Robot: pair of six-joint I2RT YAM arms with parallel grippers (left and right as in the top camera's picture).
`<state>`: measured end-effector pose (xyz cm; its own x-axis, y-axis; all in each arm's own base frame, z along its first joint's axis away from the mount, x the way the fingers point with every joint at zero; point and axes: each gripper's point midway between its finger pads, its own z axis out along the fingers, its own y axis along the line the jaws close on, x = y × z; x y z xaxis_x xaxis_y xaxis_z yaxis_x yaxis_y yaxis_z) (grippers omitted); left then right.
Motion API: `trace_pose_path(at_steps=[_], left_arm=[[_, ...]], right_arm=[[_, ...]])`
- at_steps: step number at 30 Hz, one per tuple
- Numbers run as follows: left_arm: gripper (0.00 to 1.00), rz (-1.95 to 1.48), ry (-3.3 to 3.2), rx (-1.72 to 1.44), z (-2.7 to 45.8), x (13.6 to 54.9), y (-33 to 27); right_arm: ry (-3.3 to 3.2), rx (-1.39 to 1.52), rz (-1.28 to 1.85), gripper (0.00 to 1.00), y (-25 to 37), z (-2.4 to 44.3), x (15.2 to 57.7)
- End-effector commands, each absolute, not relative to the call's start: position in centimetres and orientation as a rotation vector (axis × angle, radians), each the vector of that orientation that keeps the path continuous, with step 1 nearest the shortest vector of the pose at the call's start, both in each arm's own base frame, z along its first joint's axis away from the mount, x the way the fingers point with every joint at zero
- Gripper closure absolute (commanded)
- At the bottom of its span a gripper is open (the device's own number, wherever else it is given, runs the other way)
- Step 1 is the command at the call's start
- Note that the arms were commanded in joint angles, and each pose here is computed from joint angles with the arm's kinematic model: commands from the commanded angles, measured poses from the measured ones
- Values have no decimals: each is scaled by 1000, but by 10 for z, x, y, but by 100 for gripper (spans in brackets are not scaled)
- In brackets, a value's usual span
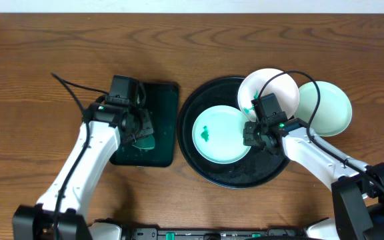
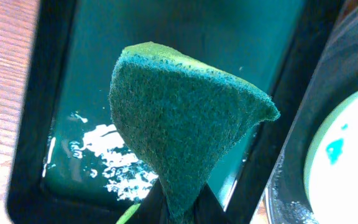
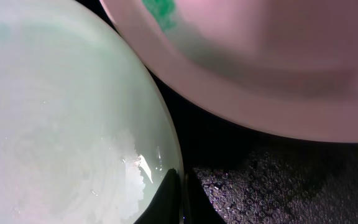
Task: Clean dirty plates on tray and stack at the side
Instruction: 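Carry the sponge with left gripper over the teal-stained plate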
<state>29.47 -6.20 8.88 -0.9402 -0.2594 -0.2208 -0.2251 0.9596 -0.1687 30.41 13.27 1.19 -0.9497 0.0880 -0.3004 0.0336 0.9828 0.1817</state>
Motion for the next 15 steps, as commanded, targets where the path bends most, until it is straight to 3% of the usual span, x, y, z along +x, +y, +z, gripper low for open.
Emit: trace_pose_path(at_steps=[1,2,4,8,15], left_arm=[[93,-219,2878,-323,85,298,-65],[93,-221,2875,-315,86,299,-65],[93,-223,2868,-285,89,302,-66],[93,-215,2860,-210,106,309,-67],[93,-221,2838,-201,134,327,-72]], right_arm=[[2828,52,246,90,139,8,298],[2828,47,246,85,139,8,298],[2827,45,242,84,140,8,298],[2827,44,244,99,140,8,298],[2828,45,246,99,140,8,297]])
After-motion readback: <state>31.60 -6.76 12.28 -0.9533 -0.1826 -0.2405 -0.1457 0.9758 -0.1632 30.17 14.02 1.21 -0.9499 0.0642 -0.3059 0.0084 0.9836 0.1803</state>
